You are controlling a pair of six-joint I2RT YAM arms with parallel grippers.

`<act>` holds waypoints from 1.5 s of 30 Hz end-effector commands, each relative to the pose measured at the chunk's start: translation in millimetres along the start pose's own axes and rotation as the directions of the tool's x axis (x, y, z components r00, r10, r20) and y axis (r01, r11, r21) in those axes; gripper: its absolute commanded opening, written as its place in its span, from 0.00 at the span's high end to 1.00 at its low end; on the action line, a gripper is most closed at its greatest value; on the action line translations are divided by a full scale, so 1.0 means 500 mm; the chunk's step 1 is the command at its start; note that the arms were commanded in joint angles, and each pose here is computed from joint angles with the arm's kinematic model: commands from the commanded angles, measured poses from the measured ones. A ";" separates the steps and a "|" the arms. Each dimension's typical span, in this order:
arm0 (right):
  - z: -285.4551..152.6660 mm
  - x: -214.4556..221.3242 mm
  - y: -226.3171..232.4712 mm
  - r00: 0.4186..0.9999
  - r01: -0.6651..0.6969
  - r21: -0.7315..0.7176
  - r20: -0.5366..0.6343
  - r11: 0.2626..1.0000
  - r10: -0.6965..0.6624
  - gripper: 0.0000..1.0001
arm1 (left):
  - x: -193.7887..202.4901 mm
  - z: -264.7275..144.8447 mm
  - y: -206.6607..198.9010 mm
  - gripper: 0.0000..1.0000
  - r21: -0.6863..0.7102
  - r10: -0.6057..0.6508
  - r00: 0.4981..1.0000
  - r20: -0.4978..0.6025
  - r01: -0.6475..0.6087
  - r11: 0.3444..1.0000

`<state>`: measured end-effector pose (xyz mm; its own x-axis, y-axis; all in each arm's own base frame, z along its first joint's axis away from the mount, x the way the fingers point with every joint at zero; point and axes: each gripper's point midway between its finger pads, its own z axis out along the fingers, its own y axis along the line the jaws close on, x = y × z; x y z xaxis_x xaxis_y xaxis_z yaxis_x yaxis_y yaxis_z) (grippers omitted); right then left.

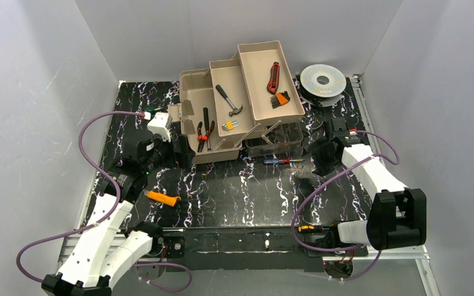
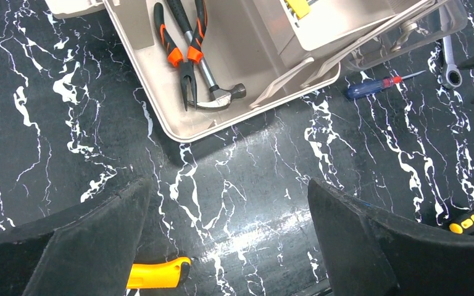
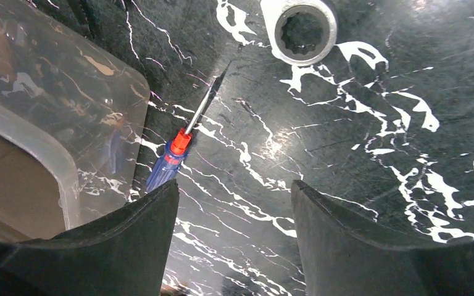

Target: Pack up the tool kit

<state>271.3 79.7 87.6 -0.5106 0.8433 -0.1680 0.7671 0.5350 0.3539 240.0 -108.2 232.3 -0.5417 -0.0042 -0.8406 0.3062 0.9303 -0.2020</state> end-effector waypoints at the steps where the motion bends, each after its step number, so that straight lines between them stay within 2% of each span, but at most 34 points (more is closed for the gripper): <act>1: -0.001 -0.001 0.055 0.998 -0.056 -0.073 -0.040 0.996 0.053 0.26 | 0.009 -0.007 -0.007 0.00 0.025 -0.010 1.000 -0.002 0.010 1.000; 6: 0.014 0.013 0.071 0.989 -0.120 -0.067 -0.096 0.990 0.114 0.27 | 0.010 -0.010 -0.008 0.00 0.027 -0.012 1.000 0.004 0.012 1.000; 22: 0.135 0.014 0.093 0.925 -0.329 0.133 -0.151 0.935 0.348 0.34 | 0.010 -0.014 -0.006 0.00 0.021 -0.008 1.000 0.008 0.008 1.000; 26: 0.148 -0.002 0.071 0.918 -0.355 0.231 -0.097 0.906 0.385 0.43 | 0.010 -0.014 -0.005 0.00 0.021 -0.008 1.000 0.007 0.008 1.000; 29: 0.154 -0.011 0.049 0.922 -0.354 0.289 -0.049 0.890 0.383 0.46 | 0.010 -0.014 -0.004 0.01 0.017 -0.005 1.000 0.007 0.005 1.000; 31: 0.156 -0.011 0.038 0.920 -0.363 0.300 -0.035 0.882 0.391 0.55 | 0.010 -0.014 -0.004 0.00 0.016 -0.005 1.000 0.008 0.005 1.000; 33: 0.154 -0.011 0.030 0.918 -0.373 0.294 -0.020 0.880 0.396 0.60 | 0.009 -0.014 -0.004 0.00 0.016 -0.005 1.000 0.008 0.004 1.000; 34: 0.152 -0.011 0.026 0.917 -0.377 0.290 -0.017 0.880 0.399 0.64 | 0.010 -0.014 -0.004 0.01 0.016 -0.005 1.000 0.006 0.005 1.000; 35: 0.149 -0.011 0.023 0.916 -0.382 0.284 -0.012 0.879 0.402 0.74 | 0.010 -0.014 -0.003 0.01 0.015 -0.005 1.000 0.006 0.005 1.000; 36: 0.144 -0.011 0.021 0.913 -0.390 0.280 -0.006 0.877 0.408 0.91 | 0.010 -0.014 -0.003 0.01 0.015 -0.006 1.000 0.006 0.005 1.000; 37: 0.140 -0.011 0.018 0.911 -0.396 0.278 -0.003 0.875 0.413 0.99 | 0.010 -0.014 -0.003 0.01 0.015 -0.005 1.000 0.007 0.005 1.000; 45: 0.070 -0.043 0.025 0.926 -0.377 0.160 0.054 0.912 0.374 0.99 | 0.013 -0.014 0.000 0.01 0.007 -0.005 1.000 0.004 0.005 1.000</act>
<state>308.7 84.2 36.9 -0.1839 0.9829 -0.0104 0.9692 0.1831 0.1645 234.3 -110.2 233.5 -0.5369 -0.0150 -0.8435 0.3191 0.9219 -0.2195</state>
